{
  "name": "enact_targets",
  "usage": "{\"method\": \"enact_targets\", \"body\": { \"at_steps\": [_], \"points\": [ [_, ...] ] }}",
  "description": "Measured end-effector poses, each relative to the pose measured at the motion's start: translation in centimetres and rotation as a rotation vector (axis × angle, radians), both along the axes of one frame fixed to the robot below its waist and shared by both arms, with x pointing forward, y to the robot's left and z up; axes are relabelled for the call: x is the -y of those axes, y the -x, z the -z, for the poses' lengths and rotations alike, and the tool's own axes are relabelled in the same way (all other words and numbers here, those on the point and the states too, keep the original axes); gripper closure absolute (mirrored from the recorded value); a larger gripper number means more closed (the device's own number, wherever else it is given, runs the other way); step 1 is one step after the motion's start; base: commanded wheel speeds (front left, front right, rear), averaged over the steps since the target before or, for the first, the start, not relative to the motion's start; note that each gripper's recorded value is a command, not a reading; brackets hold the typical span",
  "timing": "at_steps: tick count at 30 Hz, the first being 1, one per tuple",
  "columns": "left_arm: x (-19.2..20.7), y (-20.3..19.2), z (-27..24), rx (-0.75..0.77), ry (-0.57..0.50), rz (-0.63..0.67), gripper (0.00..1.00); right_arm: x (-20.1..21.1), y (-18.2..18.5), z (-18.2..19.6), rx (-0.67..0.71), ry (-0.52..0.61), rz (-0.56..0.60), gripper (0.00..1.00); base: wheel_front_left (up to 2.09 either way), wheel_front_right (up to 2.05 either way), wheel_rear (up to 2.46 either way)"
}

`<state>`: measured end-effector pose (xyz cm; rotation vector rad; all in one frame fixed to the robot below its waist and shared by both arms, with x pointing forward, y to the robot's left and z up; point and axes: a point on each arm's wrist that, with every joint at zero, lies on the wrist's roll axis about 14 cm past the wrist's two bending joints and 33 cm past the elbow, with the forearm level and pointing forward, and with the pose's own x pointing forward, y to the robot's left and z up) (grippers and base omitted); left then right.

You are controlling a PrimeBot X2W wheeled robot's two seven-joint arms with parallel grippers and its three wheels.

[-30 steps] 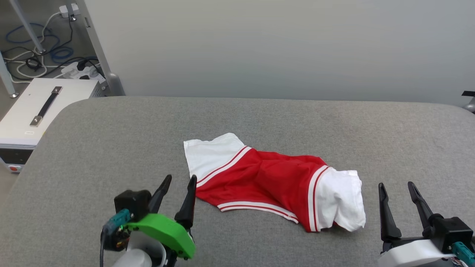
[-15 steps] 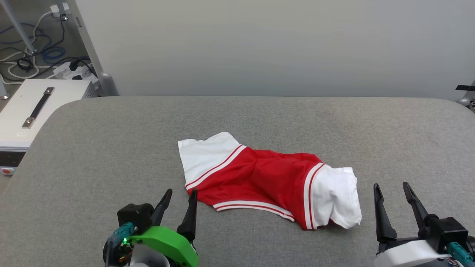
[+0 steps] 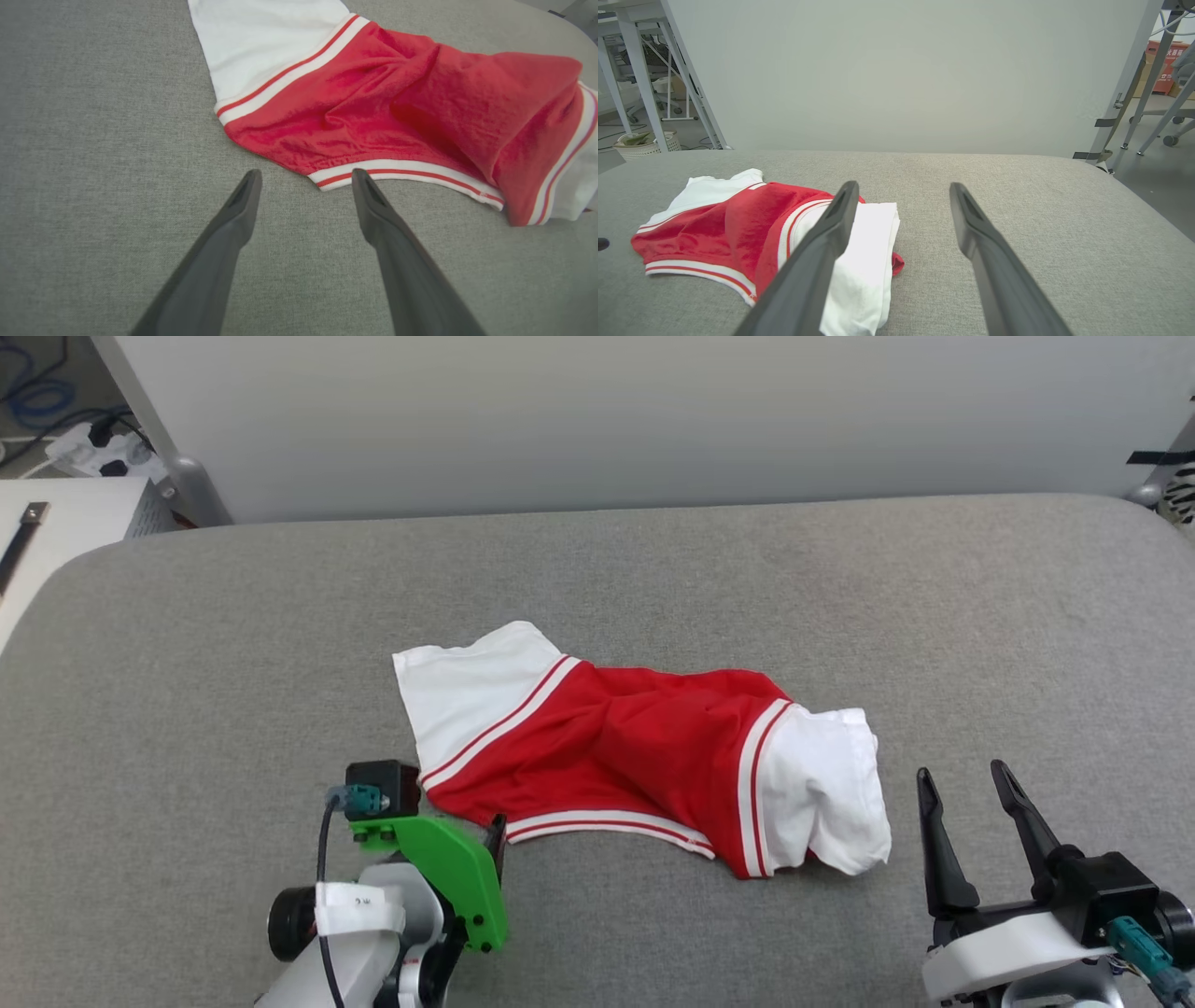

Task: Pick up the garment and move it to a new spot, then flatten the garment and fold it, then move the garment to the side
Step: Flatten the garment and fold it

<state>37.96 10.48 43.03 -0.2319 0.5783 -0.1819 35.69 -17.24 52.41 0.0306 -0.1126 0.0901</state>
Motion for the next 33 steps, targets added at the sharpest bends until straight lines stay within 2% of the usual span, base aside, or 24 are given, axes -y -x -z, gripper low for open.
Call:
{"method": "enact_targets", "body": {
  "at_steps": [7, 18, 19, 20, 28, 33],
  "points": [
    [0.5, -2.0, 2.5, -0.098, -0.007, 0.002, 0.00, 0.8, -0.5, 1.1, -0.036, 0.011, 0.027, 0.00, 0.00, 0.00, 0.00],
    [1.2, -2.6, 6.0, -0.210, -0.048, 0.044, 0.00, 1.9, -0.4, 2.3, -0.074, 0.024, 0.061, 0.00, 0.00, 0.00, 0.00],
    [1.4, -2.6, 6.1, -0.214, -0.050, 0.053, 0.54, 1.9, -0.4, 2.3, -0.074, 0.024, 0.061, 0.00, 0.00, 0.00, 0.00],
    [1.4, -2.6, 6.1, -0.215, -0.049, 0.061, 1.00, 1.9, -0.4, 2.3, -0.074, 0.024, 0.060, 0.00, 0.00, 0.00, 0.00],
    [2.3, -1.5, 5.0, -0.184, 0.022, 0.071, 1.00, 1.7, -0.3, 1.6, -0.050, 0.023, 0.053, 0.00, 0.00, 0.00, 0.00],
    [0.7, -0.2, 3.3, -0.136, 0.050, 0.032, 1.00, 1.5, 0.1, 1.3, -0.042, 0.017, 0.046, 0.00, 0.00, 0.00, 0.00]
  ]
}}
